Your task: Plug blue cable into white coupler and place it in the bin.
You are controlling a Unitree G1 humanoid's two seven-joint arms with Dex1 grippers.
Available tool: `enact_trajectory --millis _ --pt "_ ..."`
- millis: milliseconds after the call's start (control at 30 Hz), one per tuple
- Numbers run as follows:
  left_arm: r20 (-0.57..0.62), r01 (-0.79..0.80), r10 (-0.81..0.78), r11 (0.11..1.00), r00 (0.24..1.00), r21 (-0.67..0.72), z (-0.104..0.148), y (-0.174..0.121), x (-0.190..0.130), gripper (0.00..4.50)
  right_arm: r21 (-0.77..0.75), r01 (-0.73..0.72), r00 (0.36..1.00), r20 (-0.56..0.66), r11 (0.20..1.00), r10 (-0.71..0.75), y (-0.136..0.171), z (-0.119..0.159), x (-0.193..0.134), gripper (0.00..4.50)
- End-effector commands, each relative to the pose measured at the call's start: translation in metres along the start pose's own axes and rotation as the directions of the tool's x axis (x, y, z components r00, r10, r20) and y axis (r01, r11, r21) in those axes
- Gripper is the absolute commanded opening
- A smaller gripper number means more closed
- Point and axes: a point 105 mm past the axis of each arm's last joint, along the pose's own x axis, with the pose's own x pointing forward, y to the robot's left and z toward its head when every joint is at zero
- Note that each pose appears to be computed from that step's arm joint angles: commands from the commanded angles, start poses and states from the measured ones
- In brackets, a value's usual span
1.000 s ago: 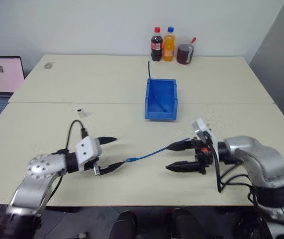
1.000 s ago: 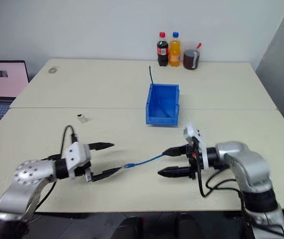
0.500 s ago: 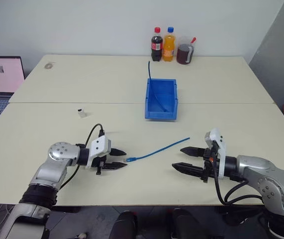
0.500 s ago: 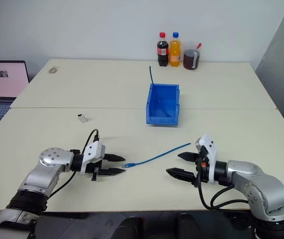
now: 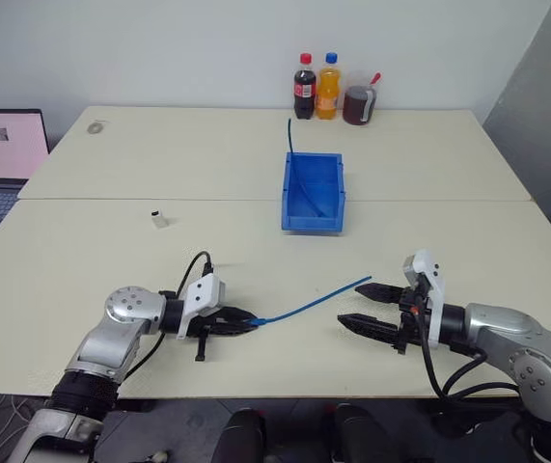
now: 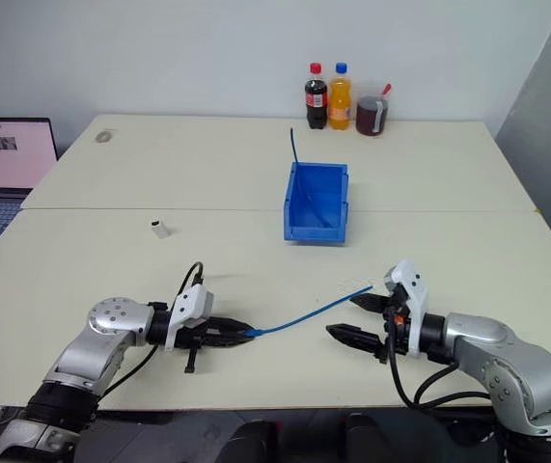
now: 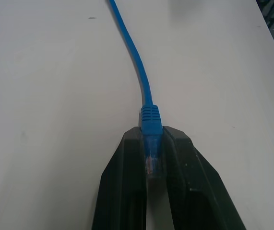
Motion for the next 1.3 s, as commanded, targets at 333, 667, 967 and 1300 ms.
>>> enact_trajectory --millis 333,667,967,1300 --pt "-0.046 -0.072 0.077 0.991 0.996 0.109 -0.004 -0.003 -0.015 2.12 -0.028 -0.044 0.999 0.009 0.999 0.044 0.003 0.004 0.006 4.5" --pt "-0.05 -0.066 0.07 0.995 0.996 0.068 -0.011 -0.007 -0.01 2.36 -0.034 -0.052 0.999 0.001 0.998 0.052 0.005 0.0 0.01 4.5" --pt "-0.037 -0.013 0.015 0.999 0.999 0.034 -0.009 -0.015 -0.012 0.78 -0.03 -0.043 0.999 0.004 0.999 0.043 0.007 -0.001 0.009 4.5" --pt "0.038 -0.112 0.114 0.992 0.993 -0.057 0.014 0.004 -0.01 0.23 -0.015 -0.019 1.0 0.012 1.0 0.02 0.007 -0.005 0.01 4.5"
